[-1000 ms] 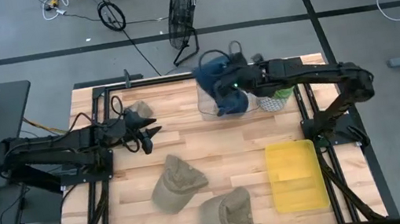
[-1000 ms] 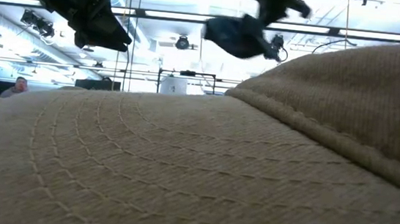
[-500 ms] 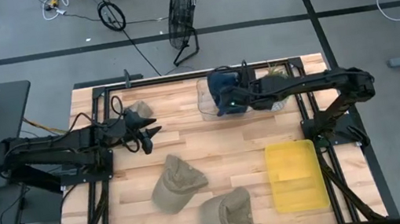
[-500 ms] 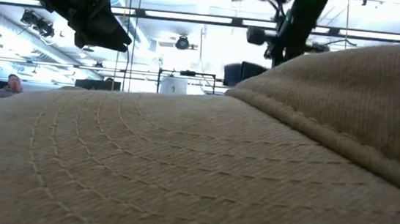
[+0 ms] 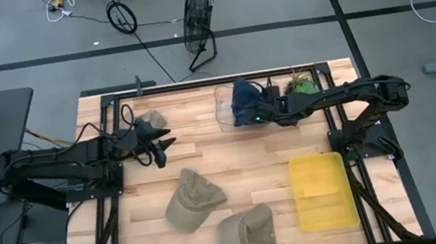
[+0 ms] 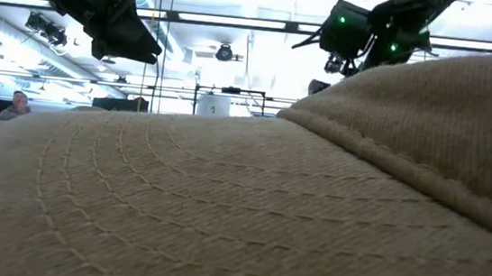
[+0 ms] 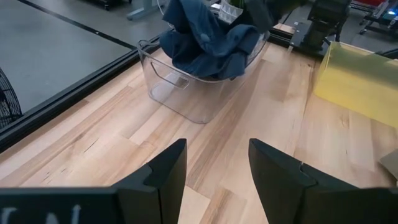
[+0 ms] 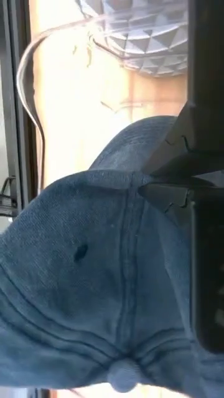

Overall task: Pick & Place hat
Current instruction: Put the blue cap into the transparent bin, then put the top brown cap into the yellow bin

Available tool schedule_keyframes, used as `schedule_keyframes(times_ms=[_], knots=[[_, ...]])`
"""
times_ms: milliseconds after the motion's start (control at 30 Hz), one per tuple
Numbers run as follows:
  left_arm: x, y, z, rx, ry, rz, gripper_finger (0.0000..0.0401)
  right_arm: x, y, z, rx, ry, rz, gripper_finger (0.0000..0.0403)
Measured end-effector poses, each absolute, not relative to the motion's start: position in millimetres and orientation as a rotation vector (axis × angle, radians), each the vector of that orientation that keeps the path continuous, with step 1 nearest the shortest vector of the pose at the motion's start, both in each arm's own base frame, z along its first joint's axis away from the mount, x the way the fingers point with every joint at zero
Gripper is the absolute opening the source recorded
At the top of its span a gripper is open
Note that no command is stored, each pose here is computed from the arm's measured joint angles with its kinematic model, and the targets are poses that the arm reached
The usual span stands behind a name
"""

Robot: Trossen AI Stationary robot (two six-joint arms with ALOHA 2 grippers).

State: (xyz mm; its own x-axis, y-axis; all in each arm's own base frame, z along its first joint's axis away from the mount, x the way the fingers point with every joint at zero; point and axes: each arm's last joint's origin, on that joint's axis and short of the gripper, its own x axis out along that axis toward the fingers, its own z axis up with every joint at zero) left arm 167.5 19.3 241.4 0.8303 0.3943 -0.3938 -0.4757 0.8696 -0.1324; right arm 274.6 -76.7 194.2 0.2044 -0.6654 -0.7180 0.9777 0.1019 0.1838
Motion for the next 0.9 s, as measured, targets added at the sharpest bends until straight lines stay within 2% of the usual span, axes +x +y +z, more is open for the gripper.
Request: schedule_keyframes(times_ms=[467,667,900], knots=[[167,19,241,-0.235,0.367,0.467,0.0177,269,-80,185,0.561,0.746,-1.175,0.0029],[167,19,241,-0.237,0.366,0.467,0.0177,275,-81,197,0.459,0.798,-1.092,0.0069],[167,19,241,-0.237,0.366,0.467,0.0177,286,-77,234,0.331,0.769,-0.978,0.0124]])
